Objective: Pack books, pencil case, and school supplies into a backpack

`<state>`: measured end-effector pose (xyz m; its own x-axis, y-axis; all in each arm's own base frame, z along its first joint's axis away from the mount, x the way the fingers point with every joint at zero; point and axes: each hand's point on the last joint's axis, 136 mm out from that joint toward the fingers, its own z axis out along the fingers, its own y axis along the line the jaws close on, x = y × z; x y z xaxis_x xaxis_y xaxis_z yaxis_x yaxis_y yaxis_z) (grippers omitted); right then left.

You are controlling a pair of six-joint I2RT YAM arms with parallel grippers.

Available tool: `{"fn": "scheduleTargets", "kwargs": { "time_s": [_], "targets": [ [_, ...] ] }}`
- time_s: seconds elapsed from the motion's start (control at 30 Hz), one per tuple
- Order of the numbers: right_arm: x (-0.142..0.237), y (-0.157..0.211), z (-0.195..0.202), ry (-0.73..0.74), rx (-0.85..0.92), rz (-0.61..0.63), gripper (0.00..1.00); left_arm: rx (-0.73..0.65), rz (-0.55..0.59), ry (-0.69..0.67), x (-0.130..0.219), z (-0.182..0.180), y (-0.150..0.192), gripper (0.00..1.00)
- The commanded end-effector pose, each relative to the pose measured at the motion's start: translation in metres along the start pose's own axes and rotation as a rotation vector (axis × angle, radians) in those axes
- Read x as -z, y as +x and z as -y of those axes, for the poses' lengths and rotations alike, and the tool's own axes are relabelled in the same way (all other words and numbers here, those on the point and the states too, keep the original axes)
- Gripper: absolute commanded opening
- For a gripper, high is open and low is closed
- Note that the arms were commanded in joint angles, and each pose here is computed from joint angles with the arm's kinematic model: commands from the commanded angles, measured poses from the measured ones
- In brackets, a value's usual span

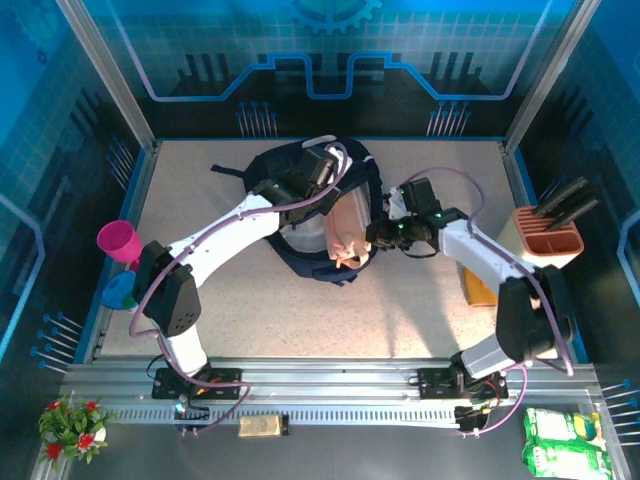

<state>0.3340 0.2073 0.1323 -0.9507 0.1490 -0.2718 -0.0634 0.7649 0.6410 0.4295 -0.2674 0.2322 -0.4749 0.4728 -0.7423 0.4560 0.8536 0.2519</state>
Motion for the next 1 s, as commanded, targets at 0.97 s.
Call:
{"fn": "scheduleTargets", "kwargs": {
  "time_s": [0.97],
  "targets": [
    [-0.072, -0.121, -0.046, -0.148, -0.115, 0.396, 0.32, 0.309, 0.246, 0.118, 0.057, -0.013, -0.065, 0.0]
  ]
}}
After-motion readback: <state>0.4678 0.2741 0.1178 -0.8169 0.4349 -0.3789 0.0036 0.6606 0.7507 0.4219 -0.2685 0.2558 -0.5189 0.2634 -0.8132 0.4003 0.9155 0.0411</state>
